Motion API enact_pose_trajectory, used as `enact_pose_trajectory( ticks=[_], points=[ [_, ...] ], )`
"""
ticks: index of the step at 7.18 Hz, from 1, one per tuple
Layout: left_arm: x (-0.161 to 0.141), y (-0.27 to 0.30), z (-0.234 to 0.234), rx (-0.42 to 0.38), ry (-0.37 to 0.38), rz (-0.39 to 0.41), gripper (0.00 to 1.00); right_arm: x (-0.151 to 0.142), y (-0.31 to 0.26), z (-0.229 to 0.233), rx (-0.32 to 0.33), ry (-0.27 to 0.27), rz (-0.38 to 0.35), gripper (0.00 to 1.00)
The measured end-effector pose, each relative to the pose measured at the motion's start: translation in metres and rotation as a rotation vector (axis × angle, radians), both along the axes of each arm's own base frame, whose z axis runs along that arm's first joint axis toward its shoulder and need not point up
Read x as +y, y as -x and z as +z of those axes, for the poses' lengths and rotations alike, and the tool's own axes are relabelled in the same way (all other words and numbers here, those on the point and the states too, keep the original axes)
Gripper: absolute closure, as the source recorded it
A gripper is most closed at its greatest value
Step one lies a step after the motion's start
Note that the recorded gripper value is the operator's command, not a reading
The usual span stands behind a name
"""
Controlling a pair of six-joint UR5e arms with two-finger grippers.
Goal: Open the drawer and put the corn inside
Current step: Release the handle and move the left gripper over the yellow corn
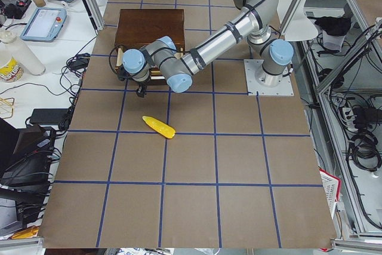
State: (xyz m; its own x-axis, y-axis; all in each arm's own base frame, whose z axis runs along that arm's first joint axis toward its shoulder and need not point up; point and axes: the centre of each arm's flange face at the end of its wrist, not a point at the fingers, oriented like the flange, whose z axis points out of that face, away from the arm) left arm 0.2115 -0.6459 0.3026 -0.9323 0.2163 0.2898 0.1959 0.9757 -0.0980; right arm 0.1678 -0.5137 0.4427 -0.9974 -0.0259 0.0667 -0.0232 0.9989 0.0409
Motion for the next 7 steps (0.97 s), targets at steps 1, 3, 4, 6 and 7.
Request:
enact_pose_trajectory(
  ticks=[1, 3, 4, 6, 7],
  points=[
    [0.002, -0.012, 0.015, -0.010, -0.006, 0.014, 0.00, 0.000, 0.000, 0.000, 0.000, 0.000, 0.000, 0.00],
    [0.012, -0.044, 0.038, -0.077, -0.020, -0.009, 0.00, 0.000, 0.000, 0.000, 0.000, 0.000, 0.000, 0.00],
    [0.021, -0.065, 0.038, -0.103, -0.020, -0.052, 0.00, 0.000, 0.000, 0.000, 0.000, 0.000, 0.000, 0.00],
    [0.041, -0.102, 0.025, -0.139, -0.037, -0.125, 0.00, 0.000, 0.000, 0.001, 0.001, 0.001, 0.000, 0.00],
    [0.048, -0.113, 0.014, -0.175, -0.032, -0.173, 0.00, 0.000, 0.000, 0.001, 0.001, 0.001, 0.000, 0.00]
  ],
)
